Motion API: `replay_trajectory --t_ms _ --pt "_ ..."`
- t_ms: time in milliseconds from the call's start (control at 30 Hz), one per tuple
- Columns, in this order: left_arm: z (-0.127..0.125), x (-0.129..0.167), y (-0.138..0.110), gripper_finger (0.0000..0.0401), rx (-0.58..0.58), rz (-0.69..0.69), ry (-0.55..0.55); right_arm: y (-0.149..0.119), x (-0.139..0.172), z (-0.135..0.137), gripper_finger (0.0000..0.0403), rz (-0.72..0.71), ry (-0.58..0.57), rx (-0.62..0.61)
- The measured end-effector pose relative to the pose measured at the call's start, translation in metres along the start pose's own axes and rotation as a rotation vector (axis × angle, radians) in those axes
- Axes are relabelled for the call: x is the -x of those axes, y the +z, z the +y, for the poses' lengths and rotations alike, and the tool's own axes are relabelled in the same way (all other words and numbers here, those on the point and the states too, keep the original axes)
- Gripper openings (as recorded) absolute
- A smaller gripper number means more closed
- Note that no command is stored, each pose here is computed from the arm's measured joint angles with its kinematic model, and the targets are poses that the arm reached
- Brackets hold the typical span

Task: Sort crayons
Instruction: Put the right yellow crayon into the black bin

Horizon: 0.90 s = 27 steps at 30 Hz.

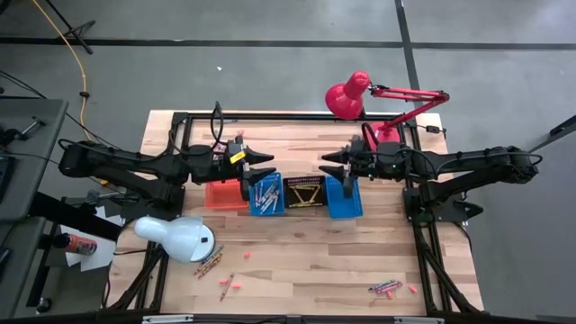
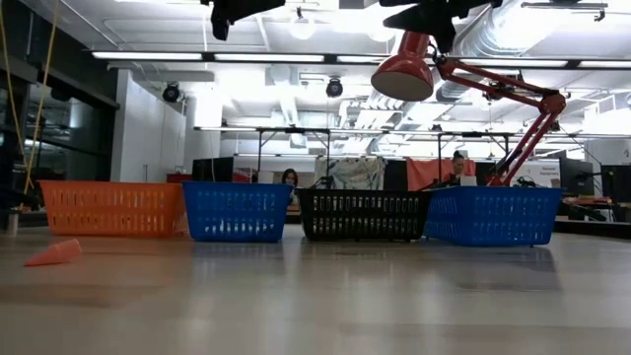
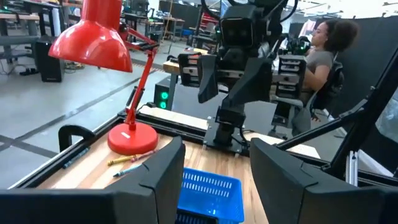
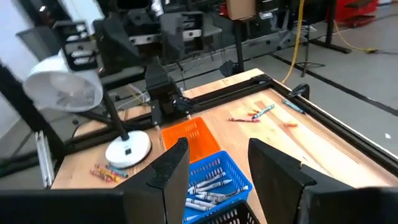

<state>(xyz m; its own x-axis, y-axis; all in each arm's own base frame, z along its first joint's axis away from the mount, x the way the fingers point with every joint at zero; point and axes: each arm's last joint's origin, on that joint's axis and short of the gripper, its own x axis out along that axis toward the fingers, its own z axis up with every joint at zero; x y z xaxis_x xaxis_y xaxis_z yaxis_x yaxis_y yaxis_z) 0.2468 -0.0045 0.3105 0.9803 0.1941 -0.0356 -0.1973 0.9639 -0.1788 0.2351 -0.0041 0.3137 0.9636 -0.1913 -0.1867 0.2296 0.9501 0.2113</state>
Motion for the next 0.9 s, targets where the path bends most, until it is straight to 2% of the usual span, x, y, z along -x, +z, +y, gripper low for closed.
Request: replay_trajectory --t_ms 167,433,500,600,667,800,900 --pt "0.000 0.000 0.000 0.0170 -0.001 0.001 0.000 0.000 0.000 0.000 0.0158 -0.001 -0.011 -0.108" --pt "0.000 -0.001 -0.001 0.0170 -0.002 0.009 0.002 -0.001 0.000 -0.001 0.0158 0.008 -0.018 -0.104" --pt "0.000 -0.001 -0.002 0.0170 -0.004 0.014 0.003 -0.006 -0.005 -0.003 0.0158 0.018 -0.095 -0.162" --pt "0.001 -0.001 -0.003 0.0170 -0.005 0.019 0.013 -0.023 -0.021 -0.018 0.0158 0.102 -0.276 -0.305" --pt "0.001 -0.001 -0.003 0.0170 -0.005 0.019 0.018 -0.039 -0.034 -0.033 0.0158 0.252 -0.364 -0.345" --pt "0.001 -0.001 -0.003 0.0170 0.013 0.016 0.035 -0.065 -0.052 -0.074 0.0158 0.621 -0.578 -0.347" --pt "0.001 -0.001 -0.003 0.0170 0.013 0.016 0.039 -0.074 -0.059 -0.109 0.0158 0.781 -0.759 -0.303"
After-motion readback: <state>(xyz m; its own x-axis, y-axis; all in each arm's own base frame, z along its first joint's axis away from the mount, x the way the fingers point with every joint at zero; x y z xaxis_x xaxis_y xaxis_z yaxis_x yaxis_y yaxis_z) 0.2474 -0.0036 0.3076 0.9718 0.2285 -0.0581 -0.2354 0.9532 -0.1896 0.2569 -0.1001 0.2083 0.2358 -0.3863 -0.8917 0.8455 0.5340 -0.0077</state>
